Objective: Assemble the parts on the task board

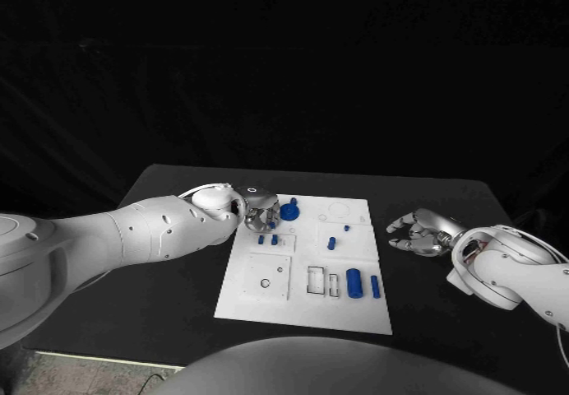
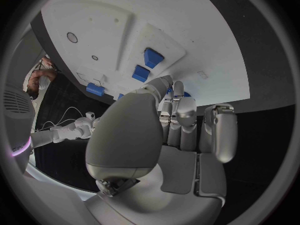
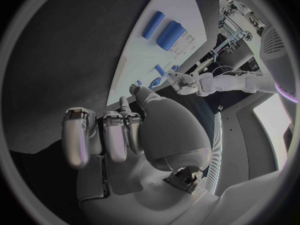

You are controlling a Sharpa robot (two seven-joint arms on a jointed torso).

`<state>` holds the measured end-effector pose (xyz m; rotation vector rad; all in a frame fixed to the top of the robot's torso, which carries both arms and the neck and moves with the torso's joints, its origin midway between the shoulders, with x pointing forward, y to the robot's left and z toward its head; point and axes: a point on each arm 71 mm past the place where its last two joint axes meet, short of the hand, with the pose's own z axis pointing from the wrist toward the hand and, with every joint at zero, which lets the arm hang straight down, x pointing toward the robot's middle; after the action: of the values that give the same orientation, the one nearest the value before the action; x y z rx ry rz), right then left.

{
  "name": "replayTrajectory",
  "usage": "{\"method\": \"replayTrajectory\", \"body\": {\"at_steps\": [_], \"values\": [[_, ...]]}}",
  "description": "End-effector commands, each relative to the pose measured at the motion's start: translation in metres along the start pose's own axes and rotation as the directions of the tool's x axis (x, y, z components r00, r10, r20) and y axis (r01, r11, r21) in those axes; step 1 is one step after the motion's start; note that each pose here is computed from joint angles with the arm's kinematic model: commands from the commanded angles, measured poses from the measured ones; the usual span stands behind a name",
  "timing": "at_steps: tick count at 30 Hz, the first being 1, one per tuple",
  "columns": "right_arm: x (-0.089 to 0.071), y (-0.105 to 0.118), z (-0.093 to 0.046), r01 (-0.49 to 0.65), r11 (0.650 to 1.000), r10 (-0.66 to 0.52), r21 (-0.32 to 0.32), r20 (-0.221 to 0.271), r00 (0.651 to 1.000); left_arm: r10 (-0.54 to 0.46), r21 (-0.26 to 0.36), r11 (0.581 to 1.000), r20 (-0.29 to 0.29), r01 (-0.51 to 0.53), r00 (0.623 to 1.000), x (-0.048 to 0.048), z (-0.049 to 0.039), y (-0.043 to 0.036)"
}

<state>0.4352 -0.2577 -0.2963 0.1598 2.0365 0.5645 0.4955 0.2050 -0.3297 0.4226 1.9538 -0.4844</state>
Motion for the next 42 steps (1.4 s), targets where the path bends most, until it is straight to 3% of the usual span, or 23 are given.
{"method": "replayTrajectory", "body": {"at_steps": [1, 8, 17, 25, 30, 36, 42], "values": [[0.001, 0.0, 0.0, 0.002, 1.0, -0.002, 0.0, -0.01, 1.0, -0.003, -0.007, 1.0, -0.034, 0.003, 0.999, 0.0045, 0.0001, -0.0007], [0.001, 0.0, 0.0, 0.0, 1.0, 0.0, -0.001, 0.0, 1.0, 0.007, -0.02, 1.0, -0.025, -0.008, 1.0, 0.004, -0.0008, 0.002], [-0.002, 0.001, -0.001, -0.001, 1.0, 0.002, -0.014, 0.034, 0.999, 0.014, -0.027, 1.0, 0.028, -0.013, 1.0, 0.0008, -0.0048, 0.0087], [-0.018, 0.013, -0.002, 0.021, 0.999, -0.018, -0.047, 0.073, 0.997, 0.023, -0.035, 0.999, 0.141, -0.018, 0.99, -0.007, -0.0119, 0.0181], [-0.038, 0.032, 0.0, 0.073, 0.993, -0.064, -0.089, 0.093, 0.994, -0.051, -0.046, 0.997, 0.218, 0.063, 0.975, -0.016, -0.021, 0.0244], [-0.047, 0.056, 0.006, 0.191, 0.972, -0.18, -0.136, 0.089, 0.98, -0.263, 0.034, 0.963, 0.325, 0.267, 0.908, -0.0339, -0.0353, 0.0261], [-0.042, 0.075, 0.016, 0.337, 0.926, -0.327, -0.171, 0.089, 0.941, -0.518, 0.193, 0.855, 0.357, 0.481, 0.778, -0.0427, -0.0504, 0.0249]]}}
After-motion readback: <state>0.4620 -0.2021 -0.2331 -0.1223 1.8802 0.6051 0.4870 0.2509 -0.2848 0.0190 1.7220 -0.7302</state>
